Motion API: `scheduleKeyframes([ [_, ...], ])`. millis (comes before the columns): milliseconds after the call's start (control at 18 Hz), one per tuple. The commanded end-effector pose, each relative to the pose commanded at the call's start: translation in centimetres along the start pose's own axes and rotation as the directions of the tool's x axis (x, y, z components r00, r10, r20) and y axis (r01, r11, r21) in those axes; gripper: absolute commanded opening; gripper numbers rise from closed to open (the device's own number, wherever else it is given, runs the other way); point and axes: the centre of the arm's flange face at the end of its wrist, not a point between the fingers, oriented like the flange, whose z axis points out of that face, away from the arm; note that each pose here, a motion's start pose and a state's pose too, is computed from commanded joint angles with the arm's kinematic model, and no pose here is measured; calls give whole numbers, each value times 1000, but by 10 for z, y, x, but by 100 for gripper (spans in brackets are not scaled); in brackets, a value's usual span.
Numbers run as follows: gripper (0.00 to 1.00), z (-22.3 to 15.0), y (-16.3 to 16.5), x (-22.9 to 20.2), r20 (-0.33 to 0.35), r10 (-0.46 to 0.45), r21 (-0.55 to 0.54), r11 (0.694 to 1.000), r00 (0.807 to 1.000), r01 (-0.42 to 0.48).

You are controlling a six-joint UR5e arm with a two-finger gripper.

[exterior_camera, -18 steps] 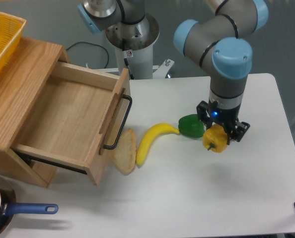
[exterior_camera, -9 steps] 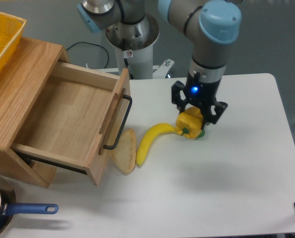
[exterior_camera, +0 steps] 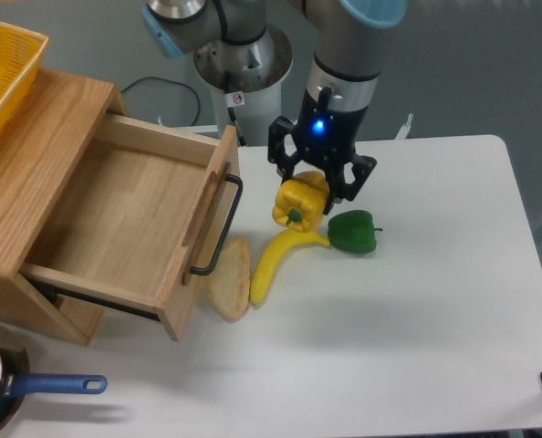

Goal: Place the yellow pepper in the top drawer
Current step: 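Lift the yellow pepper up off the table, then carry the yellow pepper over the open wooden drawer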

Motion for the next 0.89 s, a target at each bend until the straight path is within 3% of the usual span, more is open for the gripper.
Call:
scheduleKeyframes([
  [389,43,-13,-24,32,-56,-87,107,990,995,93],
  [889,43,-4,-70,104,-143,-125,124,982,982,143],
])
